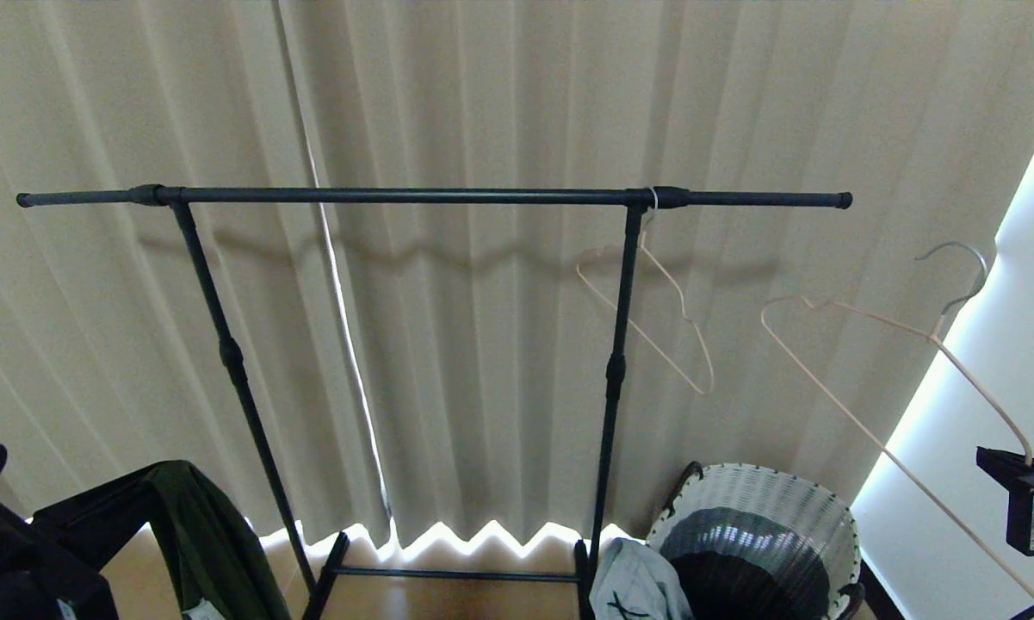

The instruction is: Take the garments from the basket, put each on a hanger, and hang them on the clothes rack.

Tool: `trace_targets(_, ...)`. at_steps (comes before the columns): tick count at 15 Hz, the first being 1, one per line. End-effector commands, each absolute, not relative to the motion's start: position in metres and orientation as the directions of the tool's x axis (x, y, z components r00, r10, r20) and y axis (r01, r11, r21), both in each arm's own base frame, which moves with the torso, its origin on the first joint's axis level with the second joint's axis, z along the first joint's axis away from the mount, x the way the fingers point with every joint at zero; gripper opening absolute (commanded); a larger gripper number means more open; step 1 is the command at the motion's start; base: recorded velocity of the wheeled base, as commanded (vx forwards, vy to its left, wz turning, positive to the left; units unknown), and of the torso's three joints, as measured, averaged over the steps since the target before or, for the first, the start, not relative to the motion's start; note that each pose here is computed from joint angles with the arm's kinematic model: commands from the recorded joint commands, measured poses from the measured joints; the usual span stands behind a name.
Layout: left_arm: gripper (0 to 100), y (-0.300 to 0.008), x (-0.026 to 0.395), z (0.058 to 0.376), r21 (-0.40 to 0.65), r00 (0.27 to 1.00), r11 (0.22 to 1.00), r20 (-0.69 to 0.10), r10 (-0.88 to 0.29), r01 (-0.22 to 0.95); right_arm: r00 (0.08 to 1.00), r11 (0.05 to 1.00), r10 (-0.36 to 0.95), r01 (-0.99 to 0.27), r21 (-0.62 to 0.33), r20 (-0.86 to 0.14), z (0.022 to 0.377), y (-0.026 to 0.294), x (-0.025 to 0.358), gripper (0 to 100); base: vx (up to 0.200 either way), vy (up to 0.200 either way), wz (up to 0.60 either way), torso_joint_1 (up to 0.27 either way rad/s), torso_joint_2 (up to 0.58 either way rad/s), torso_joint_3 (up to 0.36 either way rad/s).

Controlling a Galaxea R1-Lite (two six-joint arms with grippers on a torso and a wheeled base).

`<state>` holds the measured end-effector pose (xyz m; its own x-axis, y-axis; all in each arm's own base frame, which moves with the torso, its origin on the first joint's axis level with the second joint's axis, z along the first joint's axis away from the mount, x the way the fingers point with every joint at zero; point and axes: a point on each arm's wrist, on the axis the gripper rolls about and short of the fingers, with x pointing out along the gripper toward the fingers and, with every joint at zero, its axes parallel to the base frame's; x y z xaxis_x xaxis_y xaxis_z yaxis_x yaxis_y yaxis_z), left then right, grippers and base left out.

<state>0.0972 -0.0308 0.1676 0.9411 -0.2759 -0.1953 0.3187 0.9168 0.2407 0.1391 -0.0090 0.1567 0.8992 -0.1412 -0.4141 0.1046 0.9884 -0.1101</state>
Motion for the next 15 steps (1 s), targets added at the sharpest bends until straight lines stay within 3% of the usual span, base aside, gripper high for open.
trace_targets(1, 0, -0.031, 0.097, 0.168, 0.239, 0.942, 0.918, -0.192, -0.276, 0.317, 0.906, 0.989, -0.140, 0.105, -0.107, -0.401, 0.158, -0.009, 0.137, 0, 0.000, 0.000, 0.00, 0.000, 0.00, 0.000)
trace_targets(5, 0, -0.031, 0.098, 0.169, 0.236, 0.942, 0.918, -0.192, -0.276, 0.317, 0.953, 0.997, -0.033, 0.012, -0.073, -0.301, 0.172, -0.006, 0.127, 0, 0.000, 0.000, 0.00, 0.000, 0.00, 0.000)
trace_targets(8, 0, -0.031, 0.098, 0.169, 0.236, 0.942, 0.919, -0.191, -0.276, 0.317, 0.960, 0.998, -0.005, -0.015, -0.066, -0.281, 0.174, -0.004, 0.123, 0, 0.000, 0.000, 0.00, 0.000, 0.00, 0.000)
trace_targets(15, 0, -0.031, 0.098, 0.169, 0.236, 0.943, 0.919, -0.191, -0.274, 0.315, 0.958, 0.996, 0.055, -0.072, -0.049, -0.280, 0.174, -0.003, 0.123, 0, 0.000, 0.200, 0.00, 0.005, 0.00, 0.002)
